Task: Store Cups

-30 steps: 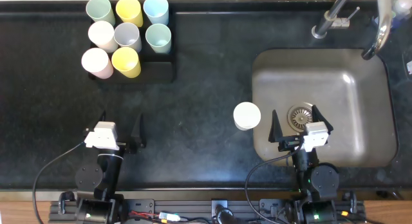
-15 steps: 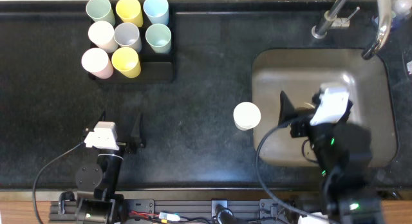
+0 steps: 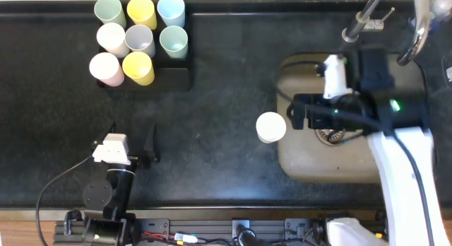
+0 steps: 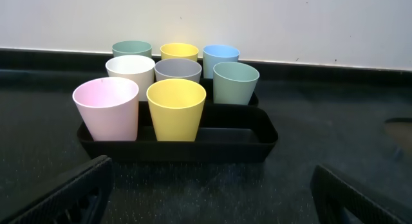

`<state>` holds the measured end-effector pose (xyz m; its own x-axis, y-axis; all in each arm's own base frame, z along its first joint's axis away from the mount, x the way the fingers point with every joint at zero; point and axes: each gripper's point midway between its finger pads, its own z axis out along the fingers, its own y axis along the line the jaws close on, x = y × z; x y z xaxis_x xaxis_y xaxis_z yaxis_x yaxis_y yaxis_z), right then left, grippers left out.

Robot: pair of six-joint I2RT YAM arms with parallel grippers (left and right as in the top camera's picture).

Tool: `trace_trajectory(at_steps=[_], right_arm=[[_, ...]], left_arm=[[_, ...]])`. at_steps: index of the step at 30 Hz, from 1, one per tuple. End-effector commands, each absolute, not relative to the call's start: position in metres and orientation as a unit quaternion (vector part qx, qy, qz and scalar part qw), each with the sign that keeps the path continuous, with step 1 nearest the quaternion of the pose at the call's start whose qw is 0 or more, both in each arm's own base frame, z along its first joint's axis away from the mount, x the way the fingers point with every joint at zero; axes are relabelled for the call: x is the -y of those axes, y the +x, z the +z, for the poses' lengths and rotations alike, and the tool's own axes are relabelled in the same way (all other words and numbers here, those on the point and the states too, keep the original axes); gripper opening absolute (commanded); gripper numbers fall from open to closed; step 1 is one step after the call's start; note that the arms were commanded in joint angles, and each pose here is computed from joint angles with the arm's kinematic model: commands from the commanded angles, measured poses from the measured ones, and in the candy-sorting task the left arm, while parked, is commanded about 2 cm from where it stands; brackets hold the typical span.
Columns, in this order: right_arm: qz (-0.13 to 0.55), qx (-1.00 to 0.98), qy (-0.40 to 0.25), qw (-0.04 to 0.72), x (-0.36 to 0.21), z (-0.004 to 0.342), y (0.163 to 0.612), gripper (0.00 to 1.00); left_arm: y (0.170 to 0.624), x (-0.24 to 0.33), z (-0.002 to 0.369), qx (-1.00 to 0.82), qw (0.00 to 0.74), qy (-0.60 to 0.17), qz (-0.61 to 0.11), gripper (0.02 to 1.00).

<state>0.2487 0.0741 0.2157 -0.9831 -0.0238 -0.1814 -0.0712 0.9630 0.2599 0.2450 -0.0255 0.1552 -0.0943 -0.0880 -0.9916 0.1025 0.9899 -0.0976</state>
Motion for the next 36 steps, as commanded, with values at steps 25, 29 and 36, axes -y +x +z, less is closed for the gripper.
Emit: trace_trajectory(at_steps=[25, 29, 36], right_arm=[[0.056, -0.99, -0.064, -0.114, -0.102, 0.094, 0.275, 0.757], [0.057, -0.99, -0.067, -0.11, -0.103, 0.093, 0.277, 0.446], [0.055, -0.989, -0.082, -0.112, -0.11, 0.085, 0.272, 0.314]], left_arm=[[0.244, 0.027, 0.156, -0.734, 0.675, 0.015, -0.066, 1.0], [0.244, 0.027, 0.156, -0.734, 0.675, 0.015, -0.066, 1.0], [0.244, 0.027, 0.156, -0.734, 0.675, 0.015, -0.066, 0.998]])
